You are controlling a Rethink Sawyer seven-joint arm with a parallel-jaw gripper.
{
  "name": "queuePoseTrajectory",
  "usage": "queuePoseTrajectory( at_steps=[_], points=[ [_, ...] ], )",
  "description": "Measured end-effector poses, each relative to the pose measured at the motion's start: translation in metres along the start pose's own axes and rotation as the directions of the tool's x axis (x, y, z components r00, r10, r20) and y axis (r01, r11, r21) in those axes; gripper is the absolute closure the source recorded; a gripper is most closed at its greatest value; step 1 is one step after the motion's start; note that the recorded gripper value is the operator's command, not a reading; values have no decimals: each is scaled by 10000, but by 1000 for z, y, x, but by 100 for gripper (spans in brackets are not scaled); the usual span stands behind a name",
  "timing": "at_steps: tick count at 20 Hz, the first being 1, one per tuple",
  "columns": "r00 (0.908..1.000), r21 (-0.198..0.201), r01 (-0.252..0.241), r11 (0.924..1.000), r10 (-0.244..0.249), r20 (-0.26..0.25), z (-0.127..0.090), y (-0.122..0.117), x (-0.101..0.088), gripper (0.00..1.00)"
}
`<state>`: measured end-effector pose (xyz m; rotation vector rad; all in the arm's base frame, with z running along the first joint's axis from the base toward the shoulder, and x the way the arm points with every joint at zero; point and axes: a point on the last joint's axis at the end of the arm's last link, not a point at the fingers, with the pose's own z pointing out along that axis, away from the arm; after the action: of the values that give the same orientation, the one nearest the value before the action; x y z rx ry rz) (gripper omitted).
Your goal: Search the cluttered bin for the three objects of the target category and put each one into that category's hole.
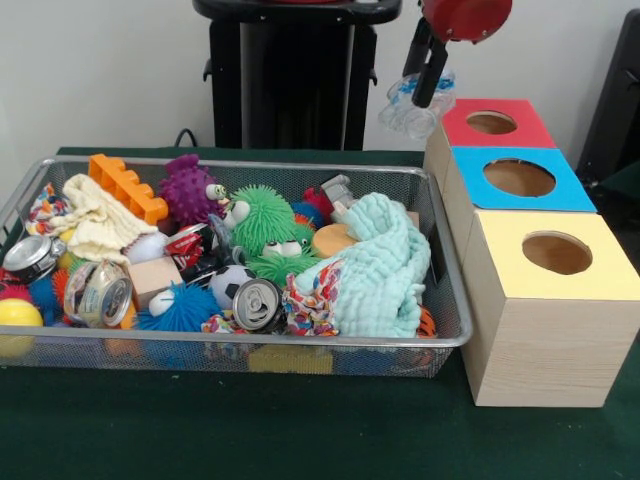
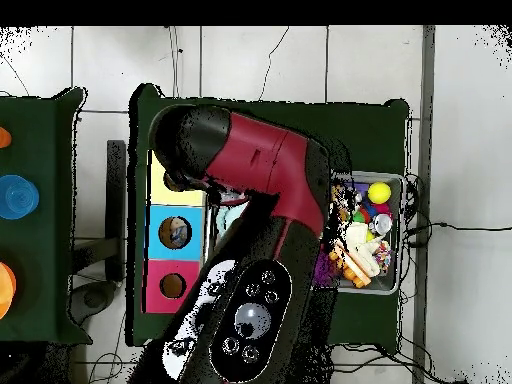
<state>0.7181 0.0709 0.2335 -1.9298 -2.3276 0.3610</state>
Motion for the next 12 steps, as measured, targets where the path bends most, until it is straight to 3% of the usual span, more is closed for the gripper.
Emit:
queuePoseTrajectory(
  at_steps=[4,12],
  points=[
    [10000,-235,-36,9997,37,51,-10,6,3,100],
    [9985,-502,-548,9972,549,9,-15,23,32,100]
  ],
)
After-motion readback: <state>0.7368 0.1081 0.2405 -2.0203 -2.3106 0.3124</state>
